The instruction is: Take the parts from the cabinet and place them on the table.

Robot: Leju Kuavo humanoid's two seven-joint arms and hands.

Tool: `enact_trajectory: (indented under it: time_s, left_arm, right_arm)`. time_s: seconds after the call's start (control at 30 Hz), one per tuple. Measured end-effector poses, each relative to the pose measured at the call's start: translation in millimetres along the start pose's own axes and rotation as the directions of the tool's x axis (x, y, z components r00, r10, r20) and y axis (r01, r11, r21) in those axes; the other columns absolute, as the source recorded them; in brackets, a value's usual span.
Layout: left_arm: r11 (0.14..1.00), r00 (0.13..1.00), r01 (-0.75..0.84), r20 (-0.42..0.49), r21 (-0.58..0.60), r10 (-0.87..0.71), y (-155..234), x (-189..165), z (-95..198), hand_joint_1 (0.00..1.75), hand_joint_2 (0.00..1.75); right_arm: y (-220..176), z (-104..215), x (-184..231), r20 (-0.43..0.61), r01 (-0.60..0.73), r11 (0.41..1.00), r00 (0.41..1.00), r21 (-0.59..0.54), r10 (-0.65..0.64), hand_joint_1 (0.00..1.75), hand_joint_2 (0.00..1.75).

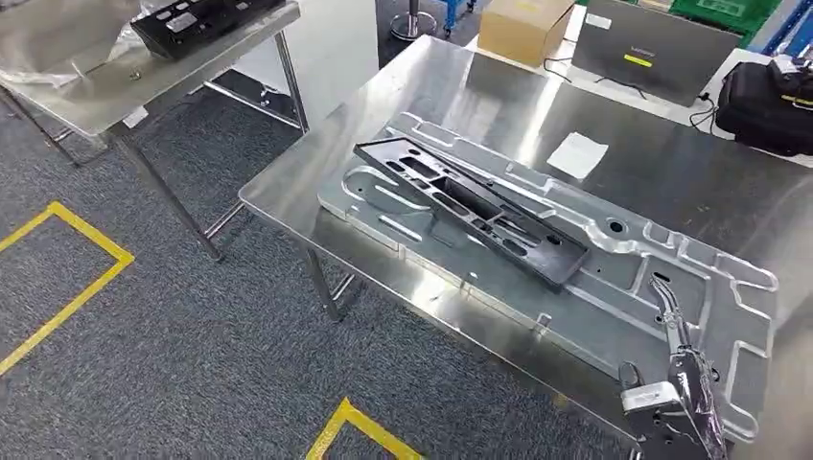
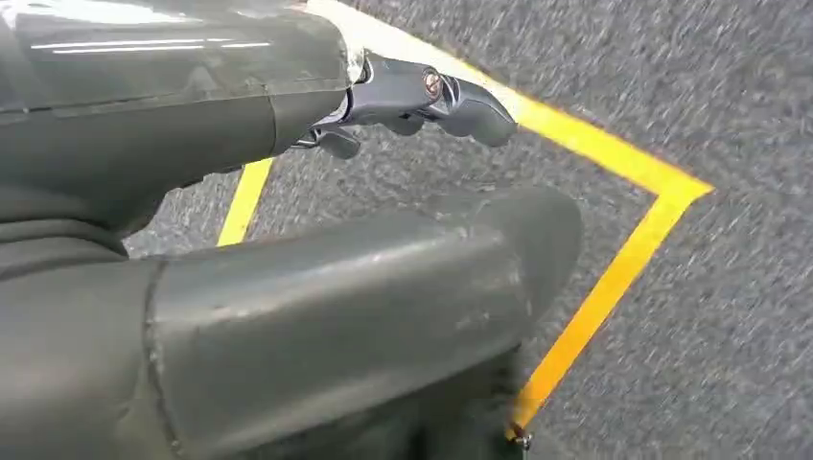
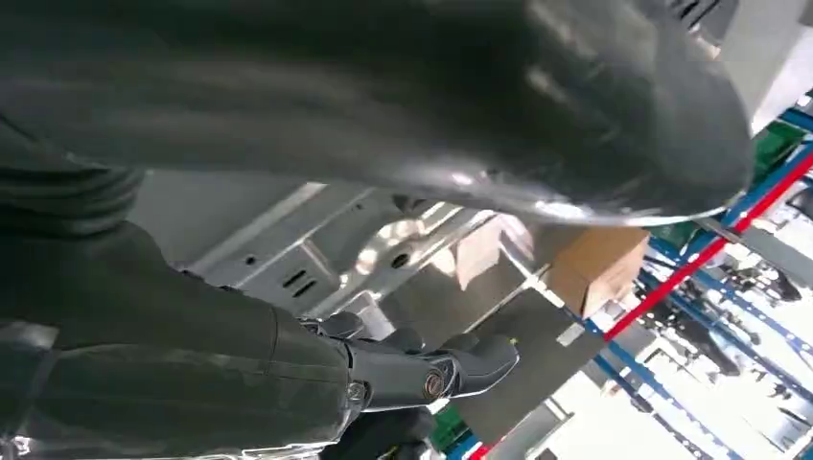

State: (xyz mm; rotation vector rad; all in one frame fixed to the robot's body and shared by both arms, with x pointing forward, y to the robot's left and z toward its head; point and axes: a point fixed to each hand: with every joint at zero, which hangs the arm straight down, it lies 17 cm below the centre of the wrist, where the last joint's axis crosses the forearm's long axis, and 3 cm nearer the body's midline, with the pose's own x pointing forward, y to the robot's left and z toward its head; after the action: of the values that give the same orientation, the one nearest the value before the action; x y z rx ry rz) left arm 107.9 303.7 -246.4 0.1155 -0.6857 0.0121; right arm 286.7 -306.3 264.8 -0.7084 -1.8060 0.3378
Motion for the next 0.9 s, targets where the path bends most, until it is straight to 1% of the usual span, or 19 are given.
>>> enact_trajectory:
  time_s: [0.53, 0.9]
  left_arm:
    - [1.0, 1.0, -0.02, -0.016, 0.003, 0.02, -3, -5, 2, 0.0, 0.0]
    - [0.999, 0.999, -0.044, -0.021, 0.003, 0.044, -5, -6, 3, 0.0, 0.0]
  right_arm:
    - [9, 14, -9, -0.051, 0.011, 0.999, 0.999, 0.036, -0.009, 0.0, 0.0]
    - [12, 18, -10, -0.066, 0.022, 0.999, 0.998, 0.046, -0.019, 0.0, 0.0]
